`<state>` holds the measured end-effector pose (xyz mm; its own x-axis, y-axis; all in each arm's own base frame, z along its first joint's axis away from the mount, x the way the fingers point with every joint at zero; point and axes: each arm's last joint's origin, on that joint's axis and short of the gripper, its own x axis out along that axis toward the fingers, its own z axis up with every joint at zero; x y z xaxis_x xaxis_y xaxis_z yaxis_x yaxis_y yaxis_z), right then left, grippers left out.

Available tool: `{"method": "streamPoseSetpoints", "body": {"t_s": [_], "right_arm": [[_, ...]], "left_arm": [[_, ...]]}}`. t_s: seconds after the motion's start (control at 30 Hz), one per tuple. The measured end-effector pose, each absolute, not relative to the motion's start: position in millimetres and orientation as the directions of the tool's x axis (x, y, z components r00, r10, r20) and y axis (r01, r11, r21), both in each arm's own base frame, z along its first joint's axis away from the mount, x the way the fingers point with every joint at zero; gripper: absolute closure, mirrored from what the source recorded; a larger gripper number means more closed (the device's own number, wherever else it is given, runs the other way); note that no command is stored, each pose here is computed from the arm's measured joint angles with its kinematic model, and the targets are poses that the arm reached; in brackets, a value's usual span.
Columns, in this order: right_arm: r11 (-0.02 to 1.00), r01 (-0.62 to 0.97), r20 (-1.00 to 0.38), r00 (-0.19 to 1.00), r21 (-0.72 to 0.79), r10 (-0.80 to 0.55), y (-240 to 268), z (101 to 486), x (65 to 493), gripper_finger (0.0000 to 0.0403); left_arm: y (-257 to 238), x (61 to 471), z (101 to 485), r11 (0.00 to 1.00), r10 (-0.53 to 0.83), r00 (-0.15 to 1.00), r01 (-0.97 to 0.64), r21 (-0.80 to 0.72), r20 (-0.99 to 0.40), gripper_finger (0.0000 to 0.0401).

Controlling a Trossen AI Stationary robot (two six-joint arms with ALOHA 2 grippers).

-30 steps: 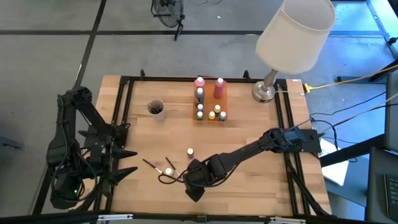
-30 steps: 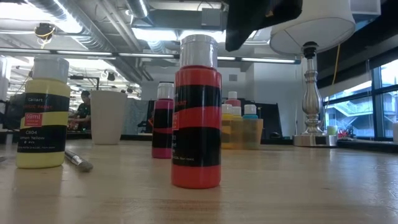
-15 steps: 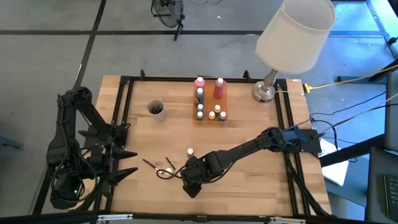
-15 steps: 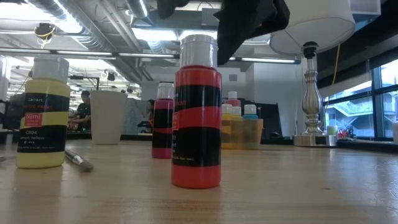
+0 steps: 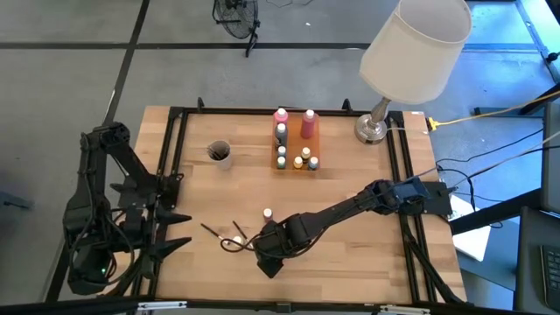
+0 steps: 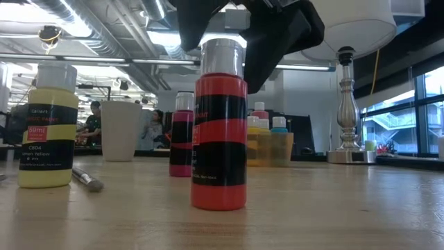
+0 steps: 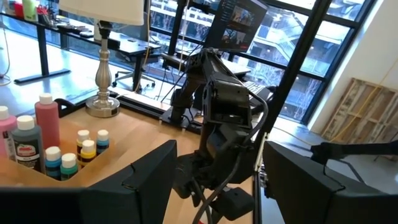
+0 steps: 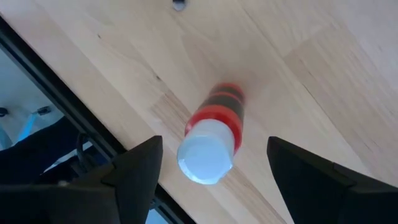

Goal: Pick & Place Paint Supplies
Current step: Put the small red paint bottle into the orange bin

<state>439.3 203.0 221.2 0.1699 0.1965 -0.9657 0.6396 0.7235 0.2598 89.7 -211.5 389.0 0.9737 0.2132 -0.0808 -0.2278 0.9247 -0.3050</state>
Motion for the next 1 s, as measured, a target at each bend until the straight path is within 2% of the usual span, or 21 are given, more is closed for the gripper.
{"method": "streamPoseSetpoints", "body": {"t_s": [0.37, 0.73, 1.0], "right_arm": [[0.710, 0.658, -0.968, 0.161, 0.250, 0.191, 199.9, 220.9, 439.6, 0.0113], [0.706, 0.658, -0.964, 0.148, 0.263, 0.222, 200.9, 221.2, 439.1, 0.0168], [0.702, 0.653, -0.958, 0.169, 0.284, 0.231, 201.3, 221.8, 441.4, 0.0172]], "left_arm": [[-211.5, 89.7, 389.1, 0.932, 0.214, 0.974, -0.228, -0.280, -0.080, 0.0166], [-211.4, 89.7, 389.1, 0.933, 0.214, 0.974, -0.228, -0.279, -0.079, 0.0166], [-211.4, 89.7, 389.1, 0.935, 0.215, 0.974, -0.228, -0.271, -0.079, 0.0166]]}}
